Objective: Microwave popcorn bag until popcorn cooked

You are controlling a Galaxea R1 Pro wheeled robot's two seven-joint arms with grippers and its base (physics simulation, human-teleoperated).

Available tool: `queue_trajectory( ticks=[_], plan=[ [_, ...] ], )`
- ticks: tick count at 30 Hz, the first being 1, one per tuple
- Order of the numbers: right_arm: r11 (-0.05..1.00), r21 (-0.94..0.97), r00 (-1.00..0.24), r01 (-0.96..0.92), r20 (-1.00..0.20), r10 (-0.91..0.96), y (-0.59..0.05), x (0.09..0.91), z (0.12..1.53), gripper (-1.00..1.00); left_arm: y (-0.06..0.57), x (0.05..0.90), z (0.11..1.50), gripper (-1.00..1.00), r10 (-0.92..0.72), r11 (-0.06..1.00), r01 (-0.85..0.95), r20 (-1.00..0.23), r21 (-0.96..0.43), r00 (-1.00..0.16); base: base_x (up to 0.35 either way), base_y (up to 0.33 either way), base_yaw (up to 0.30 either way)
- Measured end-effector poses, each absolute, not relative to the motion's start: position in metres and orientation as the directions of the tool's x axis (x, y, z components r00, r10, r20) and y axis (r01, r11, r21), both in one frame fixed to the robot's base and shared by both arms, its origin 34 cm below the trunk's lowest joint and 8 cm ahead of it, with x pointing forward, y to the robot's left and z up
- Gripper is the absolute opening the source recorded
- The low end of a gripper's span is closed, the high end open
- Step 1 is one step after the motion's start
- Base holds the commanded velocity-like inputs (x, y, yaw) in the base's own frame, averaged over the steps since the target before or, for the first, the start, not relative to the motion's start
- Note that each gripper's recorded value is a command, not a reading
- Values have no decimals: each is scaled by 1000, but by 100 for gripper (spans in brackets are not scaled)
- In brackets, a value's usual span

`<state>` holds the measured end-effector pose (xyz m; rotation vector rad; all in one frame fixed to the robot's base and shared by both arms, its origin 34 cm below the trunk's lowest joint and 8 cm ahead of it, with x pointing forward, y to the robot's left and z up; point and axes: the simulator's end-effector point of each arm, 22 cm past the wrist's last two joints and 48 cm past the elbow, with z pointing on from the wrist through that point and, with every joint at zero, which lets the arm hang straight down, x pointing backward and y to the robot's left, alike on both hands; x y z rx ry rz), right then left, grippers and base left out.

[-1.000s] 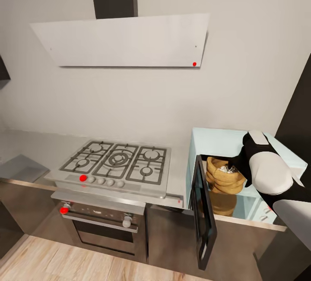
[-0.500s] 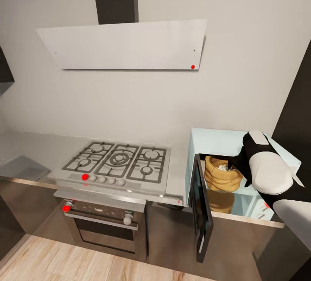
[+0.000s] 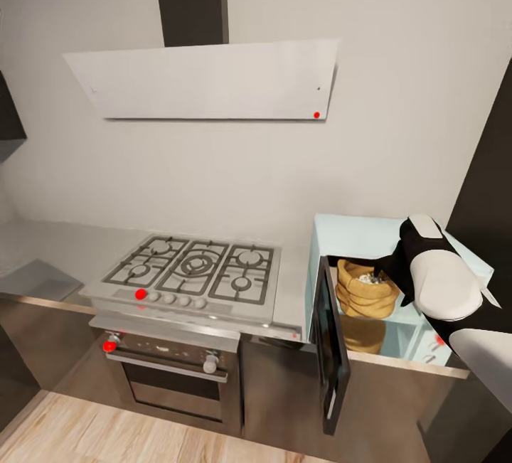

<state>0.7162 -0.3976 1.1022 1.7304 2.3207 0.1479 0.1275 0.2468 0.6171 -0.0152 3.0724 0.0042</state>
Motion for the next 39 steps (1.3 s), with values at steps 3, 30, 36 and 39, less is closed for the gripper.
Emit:
queue_trajectory(
  ticks=[3,30,36,39],
  plan=[
    [293,228,-268,928,-134,954,-398,716,1105,100,247,129,617,100,-10,1000,-10,-74,2,-997,0,0,0],
    [317,256,-290,913,-139,947,-396,712,1124,100,245,142,618,100,-10,1000,-10,-106,0,-994,-166,0,0],
    [384,212,-325,899,-265,908,-410,717,1138,100,245,142,618,100,-10,1000,-10,-106,-1,-994,-338,0,0],
    [425,213,-352,880,-309,883,-410,725,1141,100,245,142,618,100,-10,1000,-10,-106,-1,-994,-339,0,0]
  ],
)
